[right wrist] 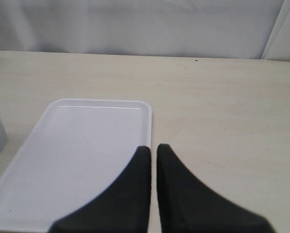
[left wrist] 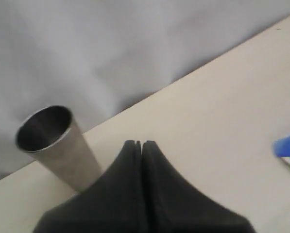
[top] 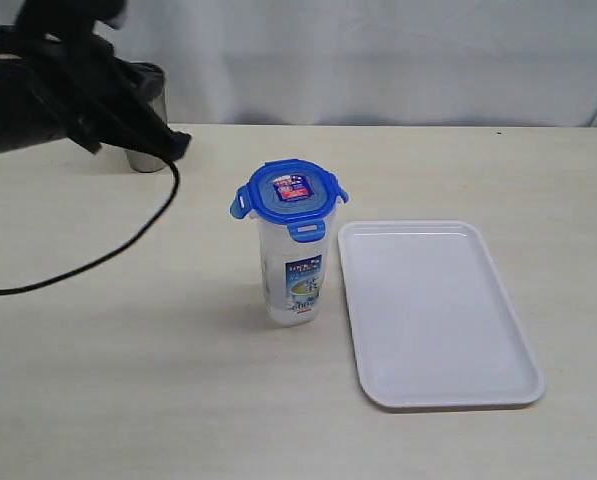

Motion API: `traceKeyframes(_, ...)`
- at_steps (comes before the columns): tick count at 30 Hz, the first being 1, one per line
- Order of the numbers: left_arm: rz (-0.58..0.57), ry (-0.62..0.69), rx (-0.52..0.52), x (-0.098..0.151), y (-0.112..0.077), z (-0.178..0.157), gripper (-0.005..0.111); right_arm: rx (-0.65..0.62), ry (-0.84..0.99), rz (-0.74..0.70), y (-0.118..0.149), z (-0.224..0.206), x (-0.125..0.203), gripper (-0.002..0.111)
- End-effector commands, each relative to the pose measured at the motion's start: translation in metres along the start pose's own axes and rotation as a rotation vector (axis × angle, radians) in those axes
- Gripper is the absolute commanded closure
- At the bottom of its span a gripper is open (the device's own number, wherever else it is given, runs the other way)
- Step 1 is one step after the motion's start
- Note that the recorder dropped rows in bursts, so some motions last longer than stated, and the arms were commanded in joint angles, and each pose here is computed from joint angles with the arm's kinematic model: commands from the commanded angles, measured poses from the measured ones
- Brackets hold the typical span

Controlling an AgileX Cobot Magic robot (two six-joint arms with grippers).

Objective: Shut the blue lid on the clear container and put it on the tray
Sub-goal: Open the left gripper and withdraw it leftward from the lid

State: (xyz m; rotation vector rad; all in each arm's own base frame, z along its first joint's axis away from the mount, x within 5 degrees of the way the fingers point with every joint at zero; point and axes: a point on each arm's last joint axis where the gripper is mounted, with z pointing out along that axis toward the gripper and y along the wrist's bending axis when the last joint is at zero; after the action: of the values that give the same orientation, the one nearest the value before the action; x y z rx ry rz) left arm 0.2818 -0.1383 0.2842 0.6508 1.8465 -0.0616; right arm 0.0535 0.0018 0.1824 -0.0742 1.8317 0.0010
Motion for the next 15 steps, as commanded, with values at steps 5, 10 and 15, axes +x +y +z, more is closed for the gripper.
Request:
traceKeyframes(5,-0.263,-0.464,-0.28,-0.003,0.052,-0.015,0.107,0.003,-0.003,-0.001,0.0,0.0,0.0,0.104)
traceKeyframes(10,-0.298,-0.525,-0.038,0.017,0.057,-0.008,0.107,0.003,-0.003,-0.001,0.0,0.0,0.0,0.104)
traceKeyframes(15,-0.198,-0.391,0.206,0.047,0.06,0.0,0.107,0.003,-0.003,-0.001,0.0,0.0,0.0,0.104)
